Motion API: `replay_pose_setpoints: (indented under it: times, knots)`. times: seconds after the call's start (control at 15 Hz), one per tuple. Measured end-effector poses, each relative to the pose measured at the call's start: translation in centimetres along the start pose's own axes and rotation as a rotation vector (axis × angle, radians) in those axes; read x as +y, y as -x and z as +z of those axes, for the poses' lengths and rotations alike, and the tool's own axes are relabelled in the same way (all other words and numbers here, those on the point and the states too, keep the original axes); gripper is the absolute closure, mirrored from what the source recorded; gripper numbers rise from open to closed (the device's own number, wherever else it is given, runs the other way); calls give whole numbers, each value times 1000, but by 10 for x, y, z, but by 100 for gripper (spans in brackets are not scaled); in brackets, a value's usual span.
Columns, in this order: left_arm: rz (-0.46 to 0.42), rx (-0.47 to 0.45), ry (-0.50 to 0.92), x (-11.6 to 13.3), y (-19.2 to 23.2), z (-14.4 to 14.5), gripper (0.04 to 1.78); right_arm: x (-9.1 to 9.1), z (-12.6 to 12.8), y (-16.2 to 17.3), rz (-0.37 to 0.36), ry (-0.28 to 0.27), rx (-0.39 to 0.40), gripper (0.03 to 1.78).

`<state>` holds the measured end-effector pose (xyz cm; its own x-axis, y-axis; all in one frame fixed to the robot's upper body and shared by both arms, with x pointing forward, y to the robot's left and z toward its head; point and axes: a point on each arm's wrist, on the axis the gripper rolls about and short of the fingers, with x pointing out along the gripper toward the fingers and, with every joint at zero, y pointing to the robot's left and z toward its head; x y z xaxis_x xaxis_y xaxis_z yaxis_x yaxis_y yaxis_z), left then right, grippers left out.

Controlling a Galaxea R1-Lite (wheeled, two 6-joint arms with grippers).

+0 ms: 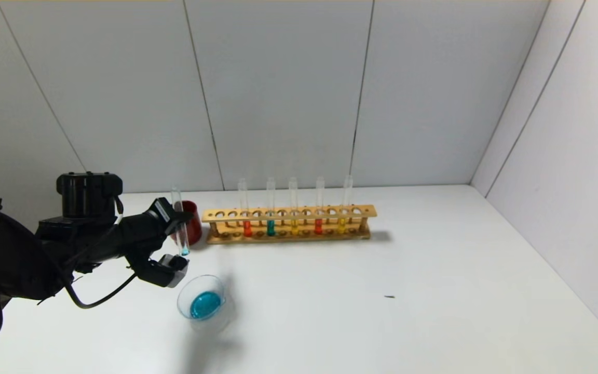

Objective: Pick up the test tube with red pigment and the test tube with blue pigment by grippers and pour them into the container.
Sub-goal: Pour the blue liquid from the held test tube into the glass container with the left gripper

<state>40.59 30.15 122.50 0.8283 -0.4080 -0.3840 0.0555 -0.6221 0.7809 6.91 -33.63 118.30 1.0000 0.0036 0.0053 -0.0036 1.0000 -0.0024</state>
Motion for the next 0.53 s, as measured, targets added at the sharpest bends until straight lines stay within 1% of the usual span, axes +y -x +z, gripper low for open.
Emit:
replay_pose_setpoints:
  times: [0.13,0.33,0.53]
  knots:
    - [5,0,-12,2,2,0,149,0,0,0,0,0,0,6]
    - [27,-23,-20,4,4,0,149,0,0,0,0,0,0,6]
    - [32,-18,-23,5,5,-1,149,0,0,0,0,0,0,6]
